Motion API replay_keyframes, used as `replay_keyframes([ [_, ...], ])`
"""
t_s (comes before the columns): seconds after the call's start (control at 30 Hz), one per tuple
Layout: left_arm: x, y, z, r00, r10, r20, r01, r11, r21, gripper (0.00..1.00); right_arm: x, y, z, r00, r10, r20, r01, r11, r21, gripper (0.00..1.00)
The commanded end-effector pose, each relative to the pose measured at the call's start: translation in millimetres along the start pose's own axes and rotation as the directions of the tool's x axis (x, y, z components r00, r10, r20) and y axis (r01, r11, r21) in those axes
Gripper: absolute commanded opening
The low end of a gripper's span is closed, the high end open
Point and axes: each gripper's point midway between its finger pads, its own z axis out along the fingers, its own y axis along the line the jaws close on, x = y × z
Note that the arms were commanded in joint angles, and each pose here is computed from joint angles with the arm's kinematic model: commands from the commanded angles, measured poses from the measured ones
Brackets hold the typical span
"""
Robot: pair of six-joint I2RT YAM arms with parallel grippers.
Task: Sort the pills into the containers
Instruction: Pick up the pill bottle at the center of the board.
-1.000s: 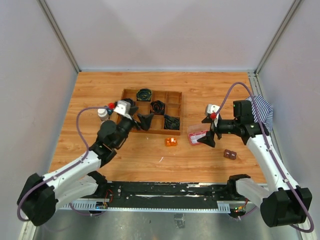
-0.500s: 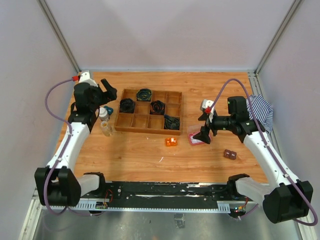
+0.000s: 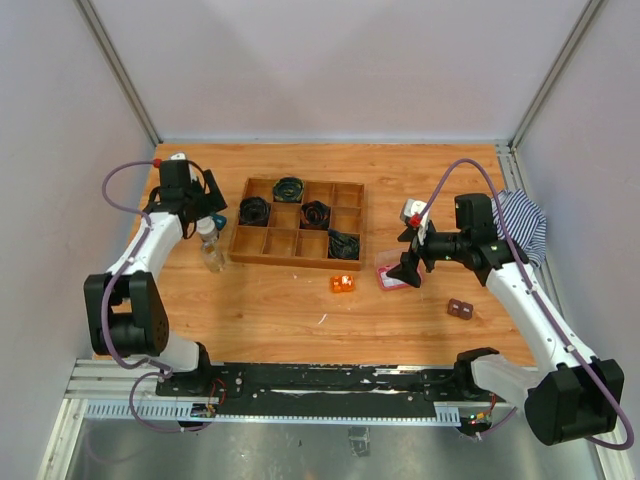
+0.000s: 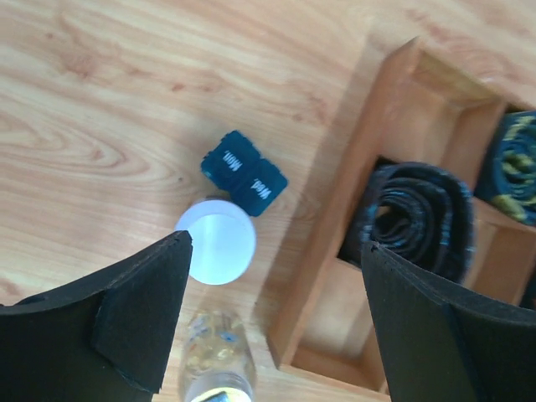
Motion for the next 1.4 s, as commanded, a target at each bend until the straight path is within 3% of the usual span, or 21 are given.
replay_keyframes([
  [0.0, 2, 26, 13, 0.999, 0.032, -0.026, -0.035, 0.994, -0.108, 0.90, 3, -3, -2, 1.000, -0.006, -0.002, 0.006, 1.000, 0.019, 0.98],
  [0.23, 15, 49, 25, 0.998, 0.025, -0.055, -0.034, 0.985, -0.171, 0.87, 5, -2, 1, 1.000, 0.010, -0.004, -0.010, 1.000, 0.003, 0.98],
  [0.9, 54, 41, 50, 0.984, -0.008, -0.178, -0.009, 0.996, -0.091, 0.66, 3, 1, 1, 1.000, 0.007, 0.008, -0.007, 1.000, -0.009, 0.99],
  [1.13, 55, 38, 53, 0.982, -0.010, -0.188, -0.005, 0.997, -0.079, 0.44, 1, 4, 1, 1.000, 0.006, 0.019, -0.005, 1.000, -0.024, 0.99],
  [1.2, 51, 41, 49, 0.985, -0.005, -0.175, -0.012, 0.996, -0.093, 0.29, 0, 5, 1, 1.000, 0.007, 0.024, -0.006, 1.000, -0.027, 0.99],
  [1.23, 45, 41, 44, 0.988, -0.003, -0.157, -0.013, 0.995, -0.100, 0.23, 0, 6, 1, 1.000, 0.005, 0.027, -0.004, 1.000, -0.029, 0.99],
  [1.37, 8, 32, 4, 1.000, -0.001, -0.025, -0.001, 0.997, -0.074, 0.16, -5, 12, -1, 0.999, 0.001, 0.051, 0.001, 0.999, -0.051, 0.99],
])
